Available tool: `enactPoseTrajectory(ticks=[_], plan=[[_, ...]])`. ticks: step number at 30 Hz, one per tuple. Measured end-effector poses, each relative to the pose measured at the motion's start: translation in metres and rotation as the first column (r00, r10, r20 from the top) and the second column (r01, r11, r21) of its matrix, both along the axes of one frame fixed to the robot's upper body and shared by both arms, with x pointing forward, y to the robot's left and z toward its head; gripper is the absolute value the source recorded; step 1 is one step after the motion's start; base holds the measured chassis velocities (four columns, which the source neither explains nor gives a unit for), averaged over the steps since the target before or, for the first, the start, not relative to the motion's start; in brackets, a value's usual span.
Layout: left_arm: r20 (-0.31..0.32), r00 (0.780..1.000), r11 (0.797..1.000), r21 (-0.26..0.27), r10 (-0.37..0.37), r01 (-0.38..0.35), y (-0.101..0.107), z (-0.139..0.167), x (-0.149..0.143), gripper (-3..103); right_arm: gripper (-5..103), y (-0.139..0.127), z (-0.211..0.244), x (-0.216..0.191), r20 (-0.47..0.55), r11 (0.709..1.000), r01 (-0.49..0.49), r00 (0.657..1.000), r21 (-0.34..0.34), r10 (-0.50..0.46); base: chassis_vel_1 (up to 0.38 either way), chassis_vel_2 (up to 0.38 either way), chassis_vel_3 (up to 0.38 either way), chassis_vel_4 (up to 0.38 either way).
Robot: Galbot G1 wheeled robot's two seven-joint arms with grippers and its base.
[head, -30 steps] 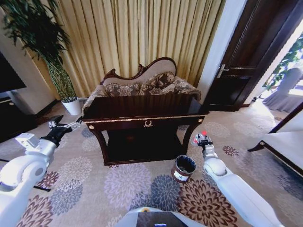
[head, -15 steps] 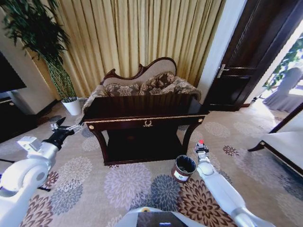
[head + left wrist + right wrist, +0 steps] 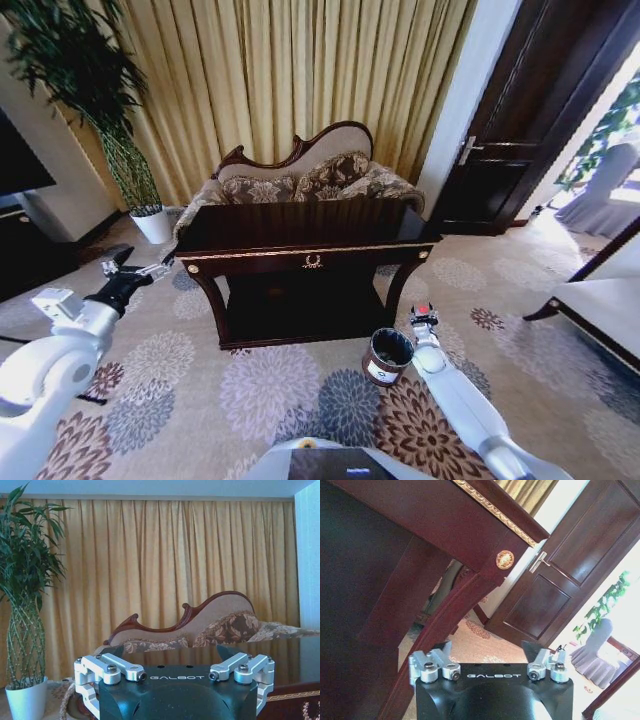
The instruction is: Move to the front of the table and place the trash on the table into the trash bin.
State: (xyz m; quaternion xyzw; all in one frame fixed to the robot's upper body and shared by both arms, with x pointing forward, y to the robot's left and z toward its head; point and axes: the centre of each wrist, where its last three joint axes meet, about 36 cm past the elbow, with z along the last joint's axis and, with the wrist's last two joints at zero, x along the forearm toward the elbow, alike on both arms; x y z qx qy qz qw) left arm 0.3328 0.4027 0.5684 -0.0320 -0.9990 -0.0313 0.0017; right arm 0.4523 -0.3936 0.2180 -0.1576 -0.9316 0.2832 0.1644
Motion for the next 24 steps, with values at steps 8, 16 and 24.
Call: enactPoseTrajectory(ticks=[8, 16, 24], plan=[[0.012, 1.000, 1.000, 0.001, -0.002, 0.002, -0.001, 0.003, 0.002, 100, 100, 0.013, 0.031, -0.001, 0.062, 0.998, -0.010, 0.998, 0.069, 0.006, 0.000, 0.000, 0.000, 0.000], [0.016, 1.000, 1.000, -0.018, -0.004, 0.005, -0.006, 0.001, 0.000, 100, 100, 0.087, 0.159, -0.034, 0.191, 0.893, -0.204, 0.972, 0.400, 0.137, 0.000, 0.000, 0.000, 0.000], [0.029, 0.999, 0.999, -0.025, -0.019, 0.020, -0.015, 0.005, -0.006, 100, 100, 0.134, 0.238, -0.101, 0.233, 0.796, -0.408, 0.912, 0.448, 0.336, 0.000, 0.000, 0.000, 0.000]])
